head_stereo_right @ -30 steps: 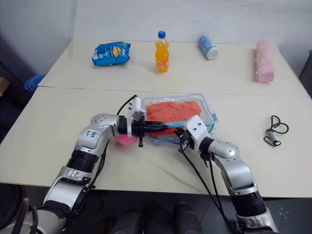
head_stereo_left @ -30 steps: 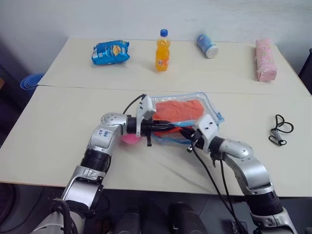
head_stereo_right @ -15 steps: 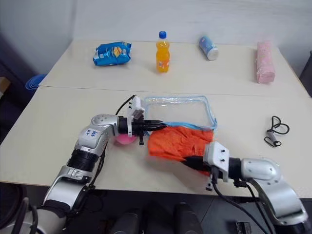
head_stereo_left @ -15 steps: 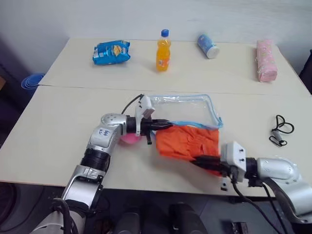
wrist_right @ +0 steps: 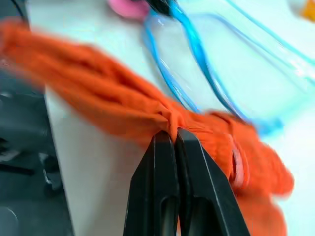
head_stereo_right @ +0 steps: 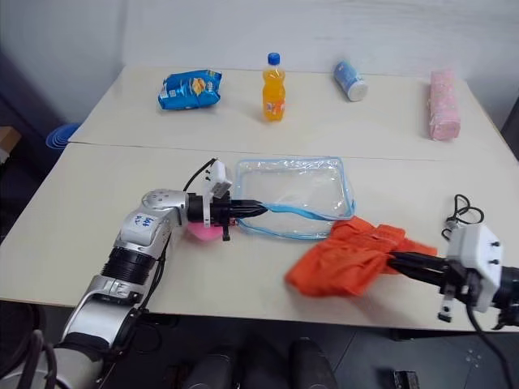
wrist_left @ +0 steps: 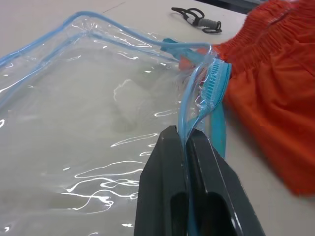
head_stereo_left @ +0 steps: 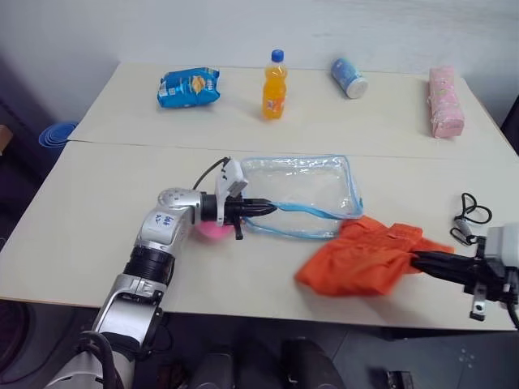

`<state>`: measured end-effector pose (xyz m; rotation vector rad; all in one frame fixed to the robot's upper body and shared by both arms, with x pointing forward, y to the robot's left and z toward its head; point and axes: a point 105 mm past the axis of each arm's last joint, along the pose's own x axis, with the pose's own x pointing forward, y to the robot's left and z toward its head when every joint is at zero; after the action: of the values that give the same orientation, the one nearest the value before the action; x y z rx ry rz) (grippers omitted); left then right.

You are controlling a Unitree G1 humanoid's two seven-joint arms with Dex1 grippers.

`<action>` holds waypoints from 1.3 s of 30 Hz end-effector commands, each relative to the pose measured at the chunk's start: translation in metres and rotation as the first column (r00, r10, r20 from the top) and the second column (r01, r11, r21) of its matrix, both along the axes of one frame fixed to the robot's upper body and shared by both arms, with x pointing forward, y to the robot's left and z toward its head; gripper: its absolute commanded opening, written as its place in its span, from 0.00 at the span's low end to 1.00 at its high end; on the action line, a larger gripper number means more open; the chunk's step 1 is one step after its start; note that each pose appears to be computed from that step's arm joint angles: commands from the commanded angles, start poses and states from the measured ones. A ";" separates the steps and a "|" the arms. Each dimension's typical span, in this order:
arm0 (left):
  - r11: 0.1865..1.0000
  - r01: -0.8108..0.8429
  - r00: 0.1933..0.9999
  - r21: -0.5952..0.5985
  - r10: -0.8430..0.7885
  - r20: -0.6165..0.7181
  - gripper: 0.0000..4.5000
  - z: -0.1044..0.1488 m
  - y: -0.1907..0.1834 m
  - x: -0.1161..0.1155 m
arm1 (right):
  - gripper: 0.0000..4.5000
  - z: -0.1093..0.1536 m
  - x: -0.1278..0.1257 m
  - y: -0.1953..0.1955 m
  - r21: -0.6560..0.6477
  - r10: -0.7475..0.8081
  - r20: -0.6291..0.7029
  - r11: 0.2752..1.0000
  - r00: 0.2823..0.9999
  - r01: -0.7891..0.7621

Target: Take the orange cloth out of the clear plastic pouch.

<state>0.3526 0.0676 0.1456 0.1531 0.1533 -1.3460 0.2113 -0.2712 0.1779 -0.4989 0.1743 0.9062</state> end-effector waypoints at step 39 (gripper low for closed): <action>0.974 0.194 0.980 0.115 -0.188 -0.059 0.49 -0.012 0.067 -0.062 | 0.51 -0.056 -0.003 -0.045 0.095 -0.460 -0.079 0.880 0.885 0.466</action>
<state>0.2968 0.1256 0.1249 0.2174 0.2981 -1.5215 0.2168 -0.3165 0.1035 -0.2977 0.3244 0.3755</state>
